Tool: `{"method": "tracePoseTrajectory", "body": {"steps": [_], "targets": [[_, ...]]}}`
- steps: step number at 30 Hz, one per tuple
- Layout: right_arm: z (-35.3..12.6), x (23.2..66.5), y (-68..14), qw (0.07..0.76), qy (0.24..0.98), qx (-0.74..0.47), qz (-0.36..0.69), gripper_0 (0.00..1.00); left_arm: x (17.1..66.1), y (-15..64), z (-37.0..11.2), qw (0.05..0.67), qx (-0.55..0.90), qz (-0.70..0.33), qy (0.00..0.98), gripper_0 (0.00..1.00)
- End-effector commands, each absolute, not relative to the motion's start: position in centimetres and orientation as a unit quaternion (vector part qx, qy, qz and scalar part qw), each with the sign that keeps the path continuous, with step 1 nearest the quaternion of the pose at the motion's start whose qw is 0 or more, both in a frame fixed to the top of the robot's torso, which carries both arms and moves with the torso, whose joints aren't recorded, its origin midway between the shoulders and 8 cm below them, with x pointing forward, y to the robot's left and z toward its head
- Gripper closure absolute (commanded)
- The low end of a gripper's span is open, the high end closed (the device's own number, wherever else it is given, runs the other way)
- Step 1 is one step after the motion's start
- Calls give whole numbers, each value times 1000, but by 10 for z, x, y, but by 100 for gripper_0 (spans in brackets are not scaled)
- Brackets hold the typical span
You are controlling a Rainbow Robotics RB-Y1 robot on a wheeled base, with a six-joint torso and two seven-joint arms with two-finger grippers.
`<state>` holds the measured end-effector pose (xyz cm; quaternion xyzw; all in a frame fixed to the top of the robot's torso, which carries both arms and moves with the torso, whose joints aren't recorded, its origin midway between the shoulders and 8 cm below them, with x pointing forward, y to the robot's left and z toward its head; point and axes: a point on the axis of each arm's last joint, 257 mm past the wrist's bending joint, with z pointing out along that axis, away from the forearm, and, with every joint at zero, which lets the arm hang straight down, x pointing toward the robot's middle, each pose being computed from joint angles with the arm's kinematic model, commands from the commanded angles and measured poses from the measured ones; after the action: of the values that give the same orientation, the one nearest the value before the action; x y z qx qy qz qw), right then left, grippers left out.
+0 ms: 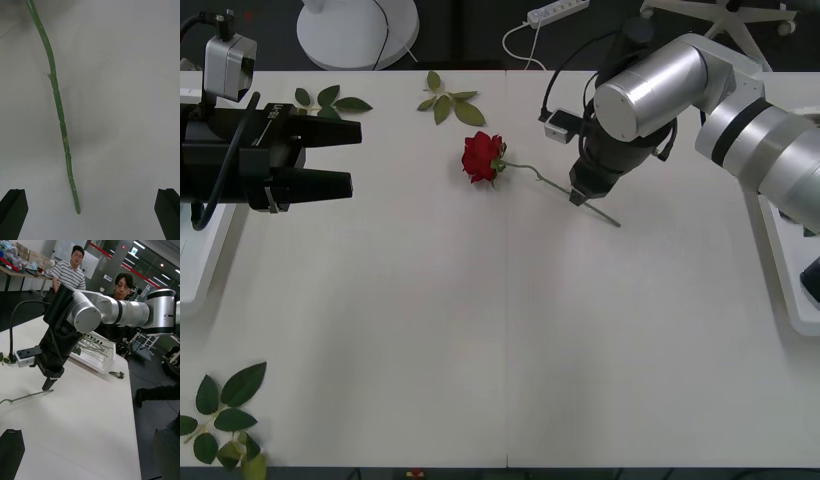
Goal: Place the red flowers into the right box and the blue flowers into the left box. If a person shows an open palm, hand one flower to the person first, then continue sorting.
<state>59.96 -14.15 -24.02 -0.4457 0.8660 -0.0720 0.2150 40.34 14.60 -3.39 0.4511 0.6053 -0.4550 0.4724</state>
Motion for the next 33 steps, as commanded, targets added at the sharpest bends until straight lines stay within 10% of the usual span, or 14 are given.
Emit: {"method": "tracePoseTrajectory", "body": {"steps": [1,33], "targets": [[-221,613,-100,238,840,-480,-81,0,400,144,-35,458,432,-472,617,0],[-271,612,-53,241,847,-471,-49,5,400,144,-35,458,432,-472,617,0]]}}
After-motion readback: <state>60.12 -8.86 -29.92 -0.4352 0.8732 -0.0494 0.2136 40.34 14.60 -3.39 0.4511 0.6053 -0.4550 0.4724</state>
